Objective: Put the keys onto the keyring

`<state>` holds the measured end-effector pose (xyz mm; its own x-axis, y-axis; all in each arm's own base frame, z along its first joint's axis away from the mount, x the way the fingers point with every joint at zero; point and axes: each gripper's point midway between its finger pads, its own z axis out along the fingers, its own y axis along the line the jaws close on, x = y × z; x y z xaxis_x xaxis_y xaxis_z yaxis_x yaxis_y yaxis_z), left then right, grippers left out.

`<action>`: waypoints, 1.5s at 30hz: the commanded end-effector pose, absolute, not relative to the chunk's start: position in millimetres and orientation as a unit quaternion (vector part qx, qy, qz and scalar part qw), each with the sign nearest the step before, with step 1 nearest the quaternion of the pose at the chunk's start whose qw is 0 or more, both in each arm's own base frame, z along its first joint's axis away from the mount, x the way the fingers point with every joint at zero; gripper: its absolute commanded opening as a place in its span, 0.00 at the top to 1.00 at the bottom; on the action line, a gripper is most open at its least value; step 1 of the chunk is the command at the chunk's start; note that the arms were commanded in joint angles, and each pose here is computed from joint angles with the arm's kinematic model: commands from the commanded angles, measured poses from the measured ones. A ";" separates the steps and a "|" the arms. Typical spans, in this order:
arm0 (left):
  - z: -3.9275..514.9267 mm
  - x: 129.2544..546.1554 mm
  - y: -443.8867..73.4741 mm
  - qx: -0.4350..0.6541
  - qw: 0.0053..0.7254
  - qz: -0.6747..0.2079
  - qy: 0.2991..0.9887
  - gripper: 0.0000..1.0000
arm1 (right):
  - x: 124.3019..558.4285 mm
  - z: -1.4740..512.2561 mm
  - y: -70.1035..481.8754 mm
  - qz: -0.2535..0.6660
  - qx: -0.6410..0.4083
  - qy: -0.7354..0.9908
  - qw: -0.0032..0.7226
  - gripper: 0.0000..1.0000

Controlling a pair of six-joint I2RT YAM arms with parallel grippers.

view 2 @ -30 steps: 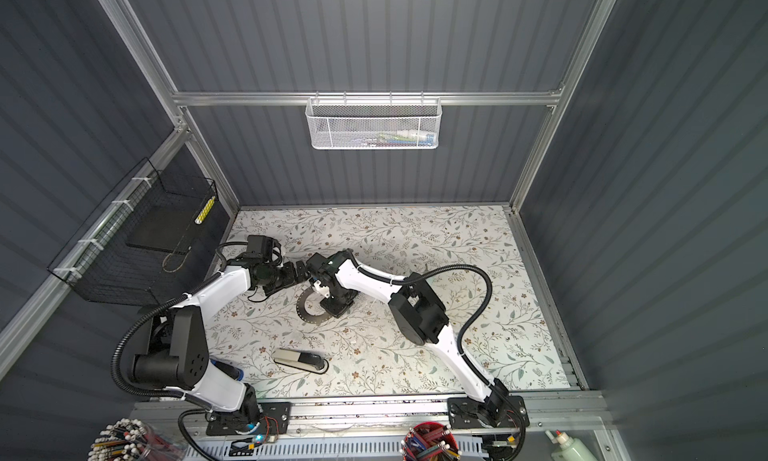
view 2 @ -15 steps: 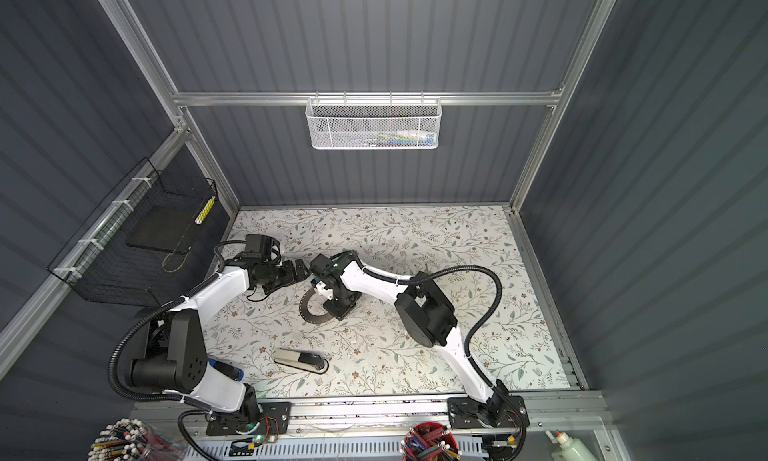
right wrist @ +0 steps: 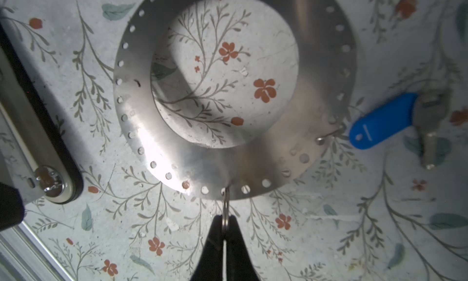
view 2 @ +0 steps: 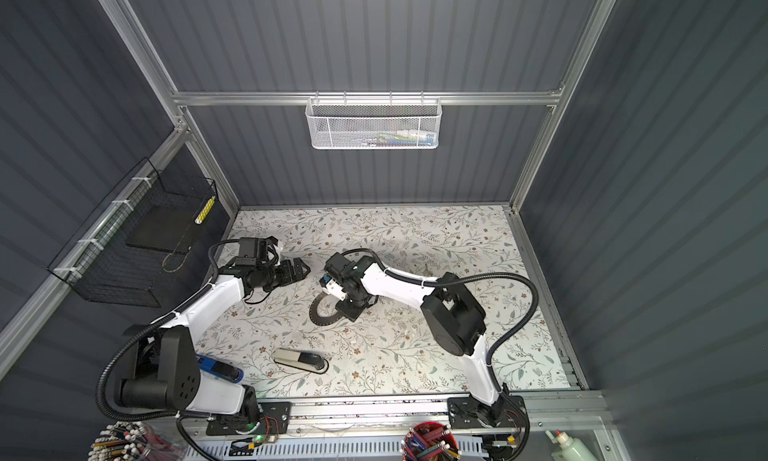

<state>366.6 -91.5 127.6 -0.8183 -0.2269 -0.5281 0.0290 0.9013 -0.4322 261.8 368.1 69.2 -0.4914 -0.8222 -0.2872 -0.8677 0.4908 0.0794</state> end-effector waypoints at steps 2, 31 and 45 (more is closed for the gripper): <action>169.7 365.3 -105.2 0.015 0.388 -0.234 0.891 0.05 | 273.6 102.7 367.1 0.123 -0.534 0.820 0.167 0.94; 230.3 214.4 -226.2 0.556 0.537 -0.317 0.549 0.57 | 242.7 166.3 320.4 0.164 -0.605 0.733 0.265 0.94; 208.4 202.4 -264.4 0.629 0.498 -0.303 0.514 0.60 | 229.6 181.1 323.4 0.202 -0.611 0.707 0.295 0.93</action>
